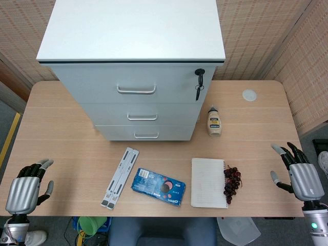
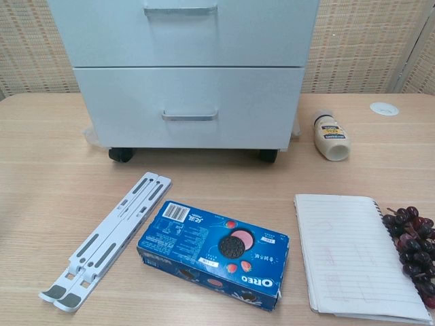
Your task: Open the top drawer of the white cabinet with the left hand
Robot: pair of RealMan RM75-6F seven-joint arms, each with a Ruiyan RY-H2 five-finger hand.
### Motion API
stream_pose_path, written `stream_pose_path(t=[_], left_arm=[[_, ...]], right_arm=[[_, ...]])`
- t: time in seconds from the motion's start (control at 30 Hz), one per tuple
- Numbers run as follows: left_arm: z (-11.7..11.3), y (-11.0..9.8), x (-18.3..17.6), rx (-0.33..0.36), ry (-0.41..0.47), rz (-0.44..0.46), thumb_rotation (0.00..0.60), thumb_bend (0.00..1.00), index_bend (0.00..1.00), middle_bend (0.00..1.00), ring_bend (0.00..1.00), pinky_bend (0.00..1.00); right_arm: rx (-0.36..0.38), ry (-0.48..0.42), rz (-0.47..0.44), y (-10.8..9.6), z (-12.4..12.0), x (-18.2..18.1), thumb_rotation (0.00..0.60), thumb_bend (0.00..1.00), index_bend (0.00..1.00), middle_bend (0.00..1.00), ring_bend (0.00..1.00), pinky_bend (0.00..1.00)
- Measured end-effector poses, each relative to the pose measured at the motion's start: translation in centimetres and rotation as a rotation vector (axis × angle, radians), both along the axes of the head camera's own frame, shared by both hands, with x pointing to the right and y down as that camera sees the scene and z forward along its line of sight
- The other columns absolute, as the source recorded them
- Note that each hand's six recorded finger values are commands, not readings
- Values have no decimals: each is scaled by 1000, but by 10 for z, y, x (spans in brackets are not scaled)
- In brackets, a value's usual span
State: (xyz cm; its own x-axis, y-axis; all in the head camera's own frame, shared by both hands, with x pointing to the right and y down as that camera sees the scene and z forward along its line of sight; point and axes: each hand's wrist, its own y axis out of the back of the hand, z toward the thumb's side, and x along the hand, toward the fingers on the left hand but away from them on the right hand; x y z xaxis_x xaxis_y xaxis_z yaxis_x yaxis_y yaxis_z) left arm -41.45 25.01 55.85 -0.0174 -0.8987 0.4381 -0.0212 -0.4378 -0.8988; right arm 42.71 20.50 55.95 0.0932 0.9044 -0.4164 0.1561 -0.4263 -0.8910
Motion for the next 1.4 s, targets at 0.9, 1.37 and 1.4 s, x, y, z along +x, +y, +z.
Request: stream_pose_path(t=[0.9, 1.37, 1.4], left_arm=[[-9, -31, 21, 99, 104, 88, 600, 434, 263, 485, 516, 454], [-37, -108, 73, 330, 259, 214, 600, 434, 403, 623, 584, 689], [-38, -111, 76, 344, 264, 213, 600, 433, 416, 604, 565, 655]], right_arm=[[8, -11, -8, 1, -2, -1, 600, 337, 136, 202, 110, 144], [4, -15, -14, 1, 0, -3, 600, 337, 136, 202, 110, 148], [3, -16, -15, 0, 1, -3, 600, 336, 136, 202, 110, 148]])
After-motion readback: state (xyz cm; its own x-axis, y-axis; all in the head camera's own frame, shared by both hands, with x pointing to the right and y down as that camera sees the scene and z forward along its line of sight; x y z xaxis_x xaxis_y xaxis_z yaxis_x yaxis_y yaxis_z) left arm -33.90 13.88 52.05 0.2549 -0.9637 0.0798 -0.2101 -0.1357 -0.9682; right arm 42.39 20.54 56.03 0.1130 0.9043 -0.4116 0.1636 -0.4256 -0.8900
